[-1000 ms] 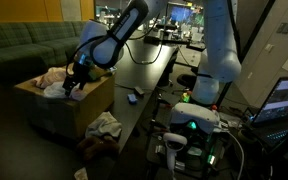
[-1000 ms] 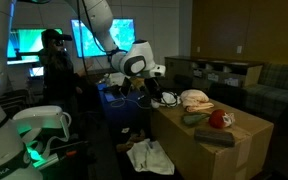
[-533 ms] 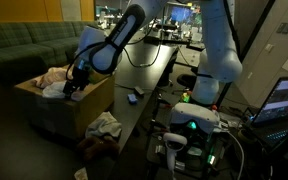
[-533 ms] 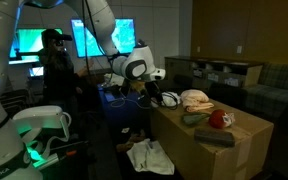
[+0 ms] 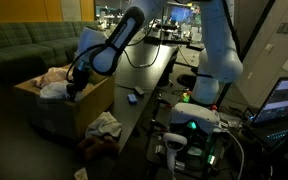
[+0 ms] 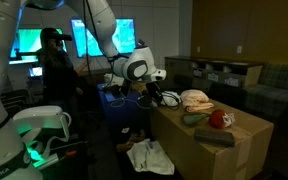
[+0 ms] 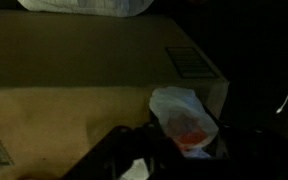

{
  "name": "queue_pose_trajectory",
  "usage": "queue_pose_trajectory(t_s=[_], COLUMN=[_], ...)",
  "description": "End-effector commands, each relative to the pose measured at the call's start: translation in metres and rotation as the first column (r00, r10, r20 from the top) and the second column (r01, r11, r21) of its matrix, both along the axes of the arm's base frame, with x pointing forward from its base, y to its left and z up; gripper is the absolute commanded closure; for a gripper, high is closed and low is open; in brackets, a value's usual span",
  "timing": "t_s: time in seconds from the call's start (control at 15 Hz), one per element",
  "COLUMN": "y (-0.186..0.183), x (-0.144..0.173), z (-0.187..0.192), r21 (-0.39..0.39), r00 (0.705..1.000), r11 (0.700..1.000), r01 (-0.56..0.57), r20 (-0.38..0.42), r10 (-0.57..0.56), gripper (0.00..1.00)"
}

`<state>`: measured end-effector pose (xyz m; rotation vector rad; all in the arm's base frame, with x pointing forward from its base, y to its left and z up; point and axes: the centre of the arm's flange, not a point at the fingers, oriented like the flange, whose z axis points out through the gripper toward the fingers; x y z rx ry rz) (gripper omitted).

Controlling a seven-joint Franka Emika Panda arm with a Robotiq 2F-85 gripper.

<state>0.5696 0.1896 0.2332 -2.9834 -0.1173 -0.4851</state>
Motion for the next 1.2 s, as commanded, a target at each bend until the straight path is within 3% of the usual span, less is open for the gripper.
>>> queue_pose_trajectory(t_s=[0.0,0.07,0.27,0.53,0.8,1.13], y=[0.000,-0.001,-0.007,-0.029,-0.064,-0.123], x=[0.001,-0.001,-0.007,-0.027,-0.053,-0.086], z=[0.017,0.019,0.029,0.062,0.089,0.089], r21=[-0.016,-0.021,-0.033,-0.041,-0.031,-0.045], r00=[1.000,1.000,0.997,0.979,0.943,0.915], r11=[1.000,1.000,0.998,0.989,0.971,0.968], r01=[-0.016,-0.023,-0.052,-0.144,-0.235,-0.246], r20=[-0.009,-0.015,-0.064,-0.148,-0.249,-0.340], r10=[0.016,0.022,0.050,0.137,0.220,0.217], gripper=[0.87,0.95,1.00,0.96,0.95,0.96])
